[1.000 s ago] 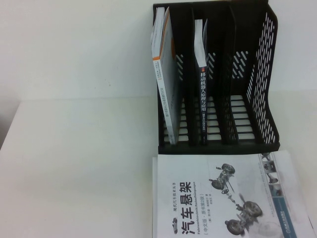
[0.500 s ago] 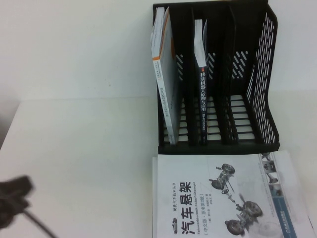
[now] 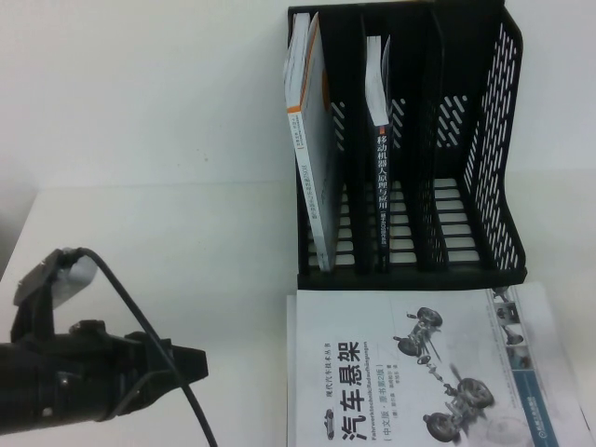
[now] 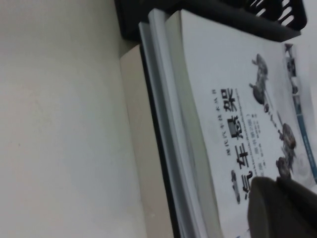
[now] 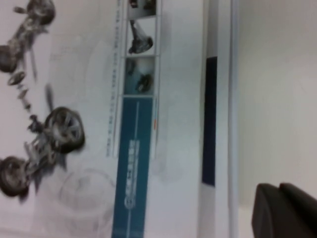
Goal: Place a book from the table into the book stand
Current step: Push book with right arm
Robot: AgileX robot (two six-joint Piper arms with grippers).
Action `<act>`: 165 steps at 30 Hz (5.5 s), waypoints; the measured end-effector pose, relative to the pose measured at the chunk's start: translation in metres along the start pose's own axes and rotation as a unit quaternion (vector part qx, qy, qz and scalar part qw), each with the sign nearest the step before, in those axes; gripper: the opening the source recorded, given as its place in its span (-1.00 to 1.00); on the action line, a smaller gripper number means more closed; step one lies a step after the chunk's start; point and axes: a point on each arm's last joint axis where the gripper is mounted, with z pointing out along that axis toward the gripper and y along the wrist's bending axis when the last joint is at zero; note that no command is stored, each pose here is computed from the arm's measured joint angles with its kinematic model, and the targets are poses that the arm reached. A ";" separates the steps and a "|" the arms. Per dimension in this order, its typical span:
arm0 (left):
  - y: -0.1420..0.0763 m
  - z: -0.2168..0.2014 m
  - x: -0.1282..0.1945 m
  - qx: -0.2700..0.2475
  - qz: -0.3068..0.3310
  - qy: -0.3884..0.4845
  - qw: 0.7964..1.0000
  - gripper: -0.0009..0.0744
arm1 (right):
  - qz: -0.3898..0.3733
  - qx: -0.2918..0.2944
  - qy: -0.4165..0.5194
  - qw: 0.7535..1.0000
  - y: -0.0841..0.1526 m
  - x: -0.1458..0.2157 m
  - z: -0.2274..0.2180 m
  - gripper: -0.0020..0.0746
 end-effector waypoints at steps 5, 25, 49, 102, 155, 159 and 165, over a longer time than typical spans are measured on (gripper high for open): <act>0.007 0.010 0.000 0.004 -0.004 0.022 1.000 -0.98 | 0.002 -0.028 0.029 0.999 -0.002 -0.016 0.034 -0.96; 0.006 0.013 -0.005 0.020 -0.004 0.005 1.000 -0.98 | 0.001 -0.042 0.082 0.996 -0.005 -0.038 0.085 -0.95; 0.012 0.041 -0.010 0.131 -0.118 0.041 0.983 -0.76 | -0.029 -0.063 0.074 0.995 0.023 -0.042 0.096 -0.95; 0.133 0.081 -0.006 0.123 -0.248 0.086 0.957 0.78 | -0.048 -0.101 0.092 0.989 0.063 -0.055 0.124 -0.95; 0.088 0.119 0.017 0.147 -0.207 0.167 0.953 -0.18 | -0.051 -0.100 0.093 0.989 0.063 -0.054 0.123 -0.95; 0.084 0.116 0.015 0.145 -0.202 0.163 0.955 -0.18 | -0.062 -0.095 0.093 0.989 0.062 -0.054 0.122 -0.95; 0.063 0.100 0.002 0.155 -0.172 0.135 0.963 -0.18 | -0.091 -0.089 0.085 0.988 0.063 -0.053 0.114 -0.95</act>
